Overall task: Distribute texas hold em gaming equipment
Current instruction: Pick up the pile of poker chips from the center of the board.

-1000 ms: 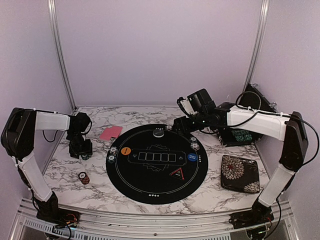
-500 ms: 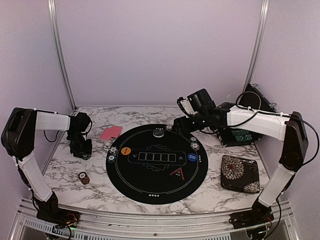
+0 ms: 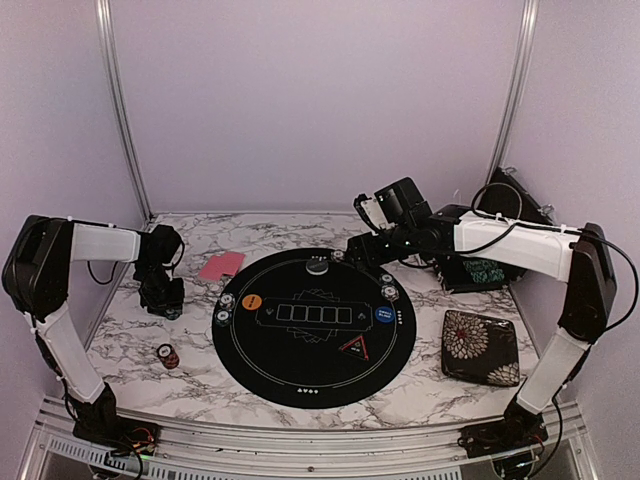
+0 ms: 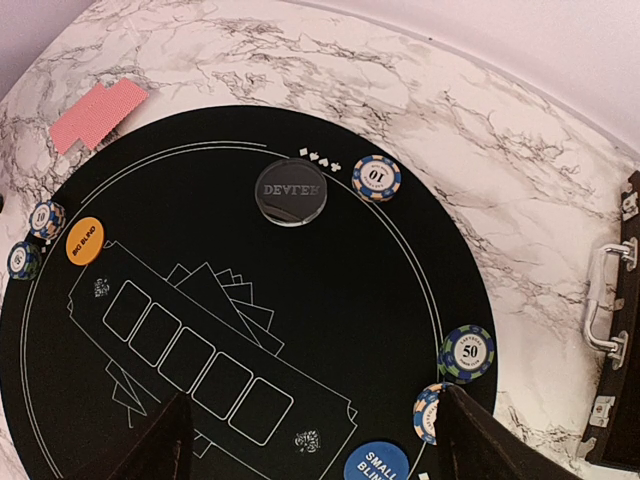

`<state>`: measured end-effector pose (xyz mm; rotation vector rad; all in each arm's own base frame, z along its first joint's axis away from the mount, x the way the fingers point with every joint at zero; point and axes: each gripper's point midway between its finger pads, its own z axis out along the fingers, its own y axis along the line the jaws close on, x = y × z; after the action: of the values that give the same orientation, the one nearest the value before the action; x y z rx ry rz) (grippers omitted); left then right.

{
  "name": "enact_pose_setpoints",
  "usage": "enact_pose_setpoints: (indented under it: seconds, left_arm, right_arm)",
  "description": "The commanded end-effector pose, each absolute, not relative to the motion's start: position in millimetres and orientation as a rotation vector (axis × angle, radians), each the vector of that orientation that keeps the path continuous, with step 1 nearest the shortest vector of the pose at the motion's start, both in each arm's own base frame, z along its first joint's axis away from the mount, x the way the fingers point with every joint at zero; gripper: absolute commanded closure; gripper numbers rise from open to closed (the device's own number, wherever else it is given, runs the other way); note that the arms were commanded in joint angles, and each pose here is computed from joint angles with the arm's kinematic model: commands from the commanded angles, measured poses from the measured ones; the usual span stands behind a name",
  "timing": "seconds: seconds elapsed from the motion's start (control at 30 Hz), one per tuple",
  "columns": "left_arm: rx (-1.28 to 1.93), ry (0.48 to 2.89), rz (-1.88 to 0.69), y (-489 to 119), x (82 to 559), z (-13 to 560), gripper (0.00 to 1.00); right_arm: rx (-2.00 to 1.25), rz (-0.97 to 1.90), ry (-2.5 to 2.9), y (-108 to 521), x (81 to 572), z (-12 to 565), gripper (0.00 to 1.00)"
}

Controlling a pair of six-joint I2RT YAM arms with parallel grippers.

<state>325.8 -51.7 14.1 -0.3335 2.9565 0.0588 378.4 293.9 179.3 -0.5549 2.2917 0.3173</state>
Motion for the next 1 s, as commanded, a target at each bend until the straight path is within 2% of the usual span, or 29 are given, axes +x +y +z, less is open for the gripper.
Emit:
enact_pose_setpoints:
  seconds: [0.0,0.97]
  left_arm:
    - [-0.305,2.983,0.103,-49,317,19,0.63]
    - [-0.186,2.926,0.094,-89,354,60,0.63]
  right_arm:
    - [-0.538,0.318,2.259,290,380,196,0.19]
    - [-0.535,0.328,2.249,288,381,194,0.19]
